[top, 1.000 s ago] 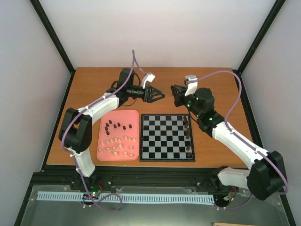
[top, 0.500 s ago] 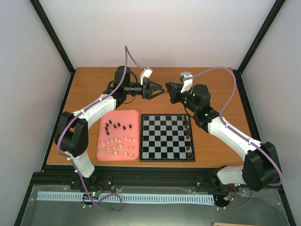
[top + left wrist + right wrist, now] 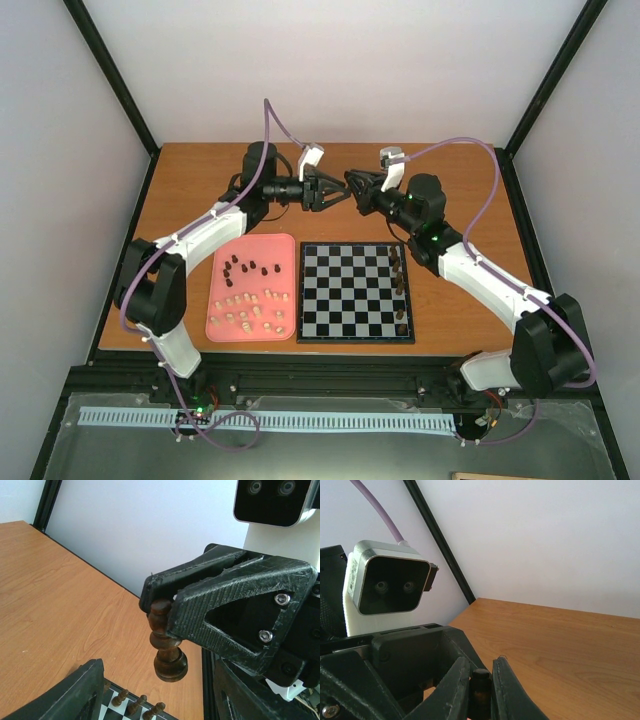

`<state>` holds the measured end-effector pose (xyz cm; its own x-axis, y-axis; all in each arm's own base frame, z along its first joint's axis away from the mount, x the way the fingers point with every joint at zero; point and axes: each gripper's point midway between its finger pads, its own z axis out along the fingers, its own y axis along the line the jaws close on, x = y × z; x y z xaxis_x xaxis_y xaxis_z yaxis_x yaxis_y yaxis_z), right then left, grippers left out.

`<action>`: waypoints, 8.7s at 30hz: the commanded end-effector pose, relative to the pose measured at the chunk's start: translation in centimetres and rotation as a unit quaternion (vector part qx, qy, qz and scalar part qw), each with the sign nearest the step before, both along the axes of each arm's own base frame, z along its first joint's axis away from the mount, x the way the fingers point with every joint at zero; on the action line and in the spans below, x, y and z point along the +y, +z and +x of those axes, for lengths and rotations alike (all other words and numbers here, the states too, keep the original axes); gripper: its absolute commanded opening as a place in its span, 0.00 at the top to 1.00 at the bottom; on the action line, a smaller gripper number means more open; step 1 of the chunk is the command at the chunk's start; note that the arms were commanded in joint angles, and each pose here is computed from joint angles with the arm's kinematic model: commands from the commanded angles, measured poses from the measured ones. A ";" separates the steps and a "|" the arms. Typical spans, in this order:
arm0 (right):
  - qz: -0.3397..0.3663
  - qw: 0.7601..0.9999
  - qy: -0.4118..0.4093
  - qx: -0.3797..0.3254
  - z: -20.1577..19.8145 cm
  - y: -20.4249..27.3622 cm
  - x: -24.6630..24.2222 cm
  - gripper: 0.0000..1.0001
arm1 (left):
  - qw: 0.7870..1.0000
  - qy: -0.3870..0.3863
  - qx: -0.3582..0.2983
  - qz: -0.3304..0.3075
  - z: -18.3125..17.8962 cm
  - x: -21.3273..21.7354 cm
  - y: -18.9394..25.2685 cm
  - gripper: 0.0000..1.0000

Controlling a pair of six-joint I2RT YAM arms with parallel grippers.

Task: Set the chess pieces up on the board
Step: Place the chess piece on the chessboard.

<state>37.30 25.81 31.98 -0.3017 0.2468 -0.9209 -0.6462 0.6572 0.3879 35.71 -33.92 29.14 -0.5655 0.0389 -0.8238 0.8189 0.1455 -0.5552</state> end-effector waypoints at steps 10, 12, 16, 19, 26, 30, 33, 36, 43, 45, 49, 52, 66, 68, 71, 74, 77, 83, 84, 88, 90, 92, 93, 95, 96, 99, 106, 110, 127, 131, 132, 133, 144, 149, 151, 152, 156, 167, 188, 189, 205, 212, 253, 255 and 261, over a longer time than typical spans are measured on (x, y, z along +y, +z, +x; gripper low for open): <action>0.040 0.999 0.002 -0.026 0.3 2.4 0.0 0.97 | 0.998 -0.037 -0.045 -0.025 -2.6 -1.7 3.1 0.52; 0.041 0.999 0.000 -0.027 0.2 2.4 -0.1 0.97 | 0.998 -0.039 -0.042 -0.026 -2.5 -1.8 3.0 0.63; 0.045 0.999 0.002 -0.028 0.1 2.7 0.0 0.97 | 0.998 -0.042 -0.039 -0.028 -2.3 -2.0 3.1 0.73; 0.044 0.999 0.002 -0.026 0.2 2.5 0.0 0.97 | 0.998 -0.045 -0.032 -0.027 -2.1 -2.2 2.8 0.77; 0.037 0.999 -0.008 -0.024 0.2 2.1 -0.3 0.97 | 0.998 -0.042 -0.035 -0.022 -2.1 -2.1 2.9 0.81; 0.034 0.999 -0.011 -0.021 0.3 1.8 -0.5 0.97 | 0.998 -0.037 -0.038 -0.017 -2.0 -2.1 2.9 0.82; 0.035 0.999 -0.011 -0.019 0.4 1.6 -0.4 0.97 | 0.999 -0.033 -0.034 -0.021 -1.8 -2.1 3.1 0.70; 0.036 0.999 -0.008 -0.018 0.5 1.5 -0.2 0.97 | 0.998 -0.038 -0.034 -0.025 -2.0 -2.1 3.2 0.56; 0.036 0.999 -0.006 -0.019 0.5 1.5 -0.1 0.97 | 0.998 -0.039 -0.038 -0.028 -2.2 -2.1 3.2 0.55; 0.037 0.999 -0.002 -0.019 0.3 1.6 -0.1 0.97 | 0.998 -0.035 -0.035 -0.027 -1.8 -2.2 3.0 0.65; 0.034 0.999 0.004 -0.016 0.1 1.5 0.0 0.97 | 0.999 -0.020 -0.034 -0.029 -1.1 -2.3 3.1 0.70; 0.030 0.999 0.003 -0.014 -0.1 1.4 -0.1 0.97 | 0.999 -0.005 -0.045 -0.028 -0.6 -2.2 3.6 0.68; 0.023 1.000 0.003 -0.008 -0.1 1.0 -0.1 0.97 | 0.998 -0.007 -0.057 -0.023 -0.4 -2.3 3.8 0.89; 0.021 1.000 -0.001 -0.007 0.0 0.7 -0.2 0.97 | 0.998 -0.008 -0.065 -0.025 -0.4 -2.3 4.0 0.90; 0.017 1.000 -0.013 -0.007 0.1 0.7 -0.6 0.97 | 0.997 -0.006 -0.077 -0.023 -0.5 -2.2 3.9 0.95; 0.008 1.000 -0.028 -0.008 0.5 0.9 -1.0 0.97 | 0.996 -0.013 -0.093 -0.013 -1.0 -2.0 3.6 0.99; -0.008 0.999 -0.034 -0.005 0.8 0.9 -1.0 0.84 | 0.995 -0.018 -0.096 0.018 -1.4 -1.7 2.6 0.99; -0.032 0.999 -0.030 0.002 1.4 1.0 -0.6 0.63 | 0.991 -0.035 -0.105 0.069 -1.5 -1.5 0.7 0.99; -0.037 0.999 -0.028 0.006 1.5 0.9 -0.5 0.61 | 0.991 -0.041 -0.105 0.074 -1.6 -1.6 0.5 0.99; -0.069 0.997 -0.031 0.026 1.9 0.9 -0.5 0.53 | 0.983 -0.086 -0.122 0.108 -2.5 -1.3 -1.2 0.98; -0.087 0.995 -0.040 0.038 2.0 1.0 -0.9 0.52 | 0.979 -0.107 -0.123 0.122 -2.9 -1.2 -2.1 0.98; -0.103 0.992 -0.047 0.050 1.8 1.2 -1.4 0.52 | 0.974 -0.135 -0.128 0.129 -3.7 -1.0 -2.7 0.99; -0.111 0.991 -0.049 0.052 1.6 1.4 -1.6 0.52 | 0.972 -0.145 -0.127 0.132 -4.0 -0.9 -3.1 0.99; -0.128 0.988 -0.053 0.065 1.0 1.3 -2.2 0.52 | 0.970 -0.153 -0.127 0.140 -4.1 -0.8 -3.8 0.99; -0.138 0.986 -0.059 0.074 0.7 1.2 -2.6 0.52 | 0.969 -0.155 -0.127 0.144 -4.1 -0.7 -4.2 0.99; -0.157 0.981 -0.059 0.101 -0.5 0.6 -3.4 0.51 | 0.967 -0.155 -0.126 0.157 -3.8 -0.5 -4.9 0.99; -0.179 0.964 -0.037 0.193 -2.3 -4.6 -3.5 0.54 | 0.966 -0.144 -0.134 0.165 -4.0 -0.1 -4.5 0.99; -0.125 0.973 0.004 0.196 -3.8 -5.1 -2.2 0.59 | 0.968 -0.142 -0.137 0.155 -4.4 0.0 -4.0 0.99; -0.078 0.986 0.001 0.148 -5.2 -3.6 -1.8 0.61 | 0.970 -0.134 -0.125 0.160 -3.5 -0.4 -4.2 0.99; -0.073 0.986 0.010 0.151 -5.0 -4.0 -1.3 0.61 | 0.971 -0.136 -0.122 0.157 -3.6 -0.5 -4.3 0.99; -0.073 0.985 0.013 0.155 -5.0 -4.3 -1.0 0.61 | 0.971 -0.136 -0.121 0.157 -3.6 -0.5 -4.3 0.99; -0.075 0.984 0.016 0.159 -4.9 -4.5 -0.8 0.61 | 0.971 -0.135 -0.120 0.157 -3.6 -0.5 -4.3 0.99; -0.070 0.985 0.019 0.159 -3.6 -4.9 0.6 0.61 | 0.971 -0.135 -0.123 0.156 -3.8 -0.4 -4.0 0.99; -0.068 0.985 0.020 0.155 -3.4 -4.7 0.9 0.63 | 0.971 -0.136 -0.122 0.156 -3.7 -0.5 -4.1 0.99; -0.066 0.986 0.019 0.152 -3.4 -4.5 0.9 0.64 | 0.971 -0.136 -0.121 0.158 -3.7 -0.5 -4.2 0.99; -0.066 0.986 0.018 0.152 -3.3 -4.4 0.9 0.65 | 0.971 -0.136 -0.121 0.157 -3.7 -0.5 -4.2 0.99; -0.067 0.986 0.017 0.150 -3.3 -4.2 0.9 0.70 | 0.971 -0.136 -0.121 0.158 -3.7 -0.5 -4.2 0.99; -0.069 0.987 0.018 0.147 -3.3 -3.9 1.0 0.80 | 0.971 -0.137 -0.117 0.157 -3.6 -0.6 -4.4 0.99; -0.107 0.989 -0.022 0.103 -4.3 -4.0 0.1 0.97 | 0.970 -0.151 -0.129 0.141 -4.4 -0.6 -3.3 0.05; -0.107 0.989 -0.025 0.101 -4.4 -4.1 -0.1 0.97 | 0.970 -0.155 -0.133 0.135 -4.8 -0.5 -3.0 0.01; -0.134 0.973 -0.157 0.100 -5.9 -6.4 -6.5 0.97 | 0.975 -0.093 -0.148 0.140 -3.7 2.1 -0.8 0.00; -0.182 0.946 -0.220 0.154 -10.0 -12.2 -10.2 0.97 | 0.978 -0.030 -0.140 0.154 -1.4 2.8 -1.3 0.00; -0.196 0.896 -0.350 0.190 -16.1 -22.4 -15.0 0.97 | 0.977 -0.004 -0.128 0.169 1.5 2.3 -3.9 0.00; -0.192 0.896 -0.354 0.187 -16.2 -22.5 -15.3 0.97 | 0.977 -0.004 -0.128 0.169 1.5 2.3 -3.9 0.00; -0.182 0.897 -0.360 0.182 -16.3 -22.8 -15.4 0.97 | 0.978 -0.004 -0.124 0.170 1.7 2.2 -4.1 0.00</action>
<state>20.64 10.82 8.42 -0.5508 0.1408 -0.8226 0.0778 0.9900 0.1174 36.74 -31.56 24.47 -0.3654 0.3511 -0.8621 0.9189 0.2838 -0.2739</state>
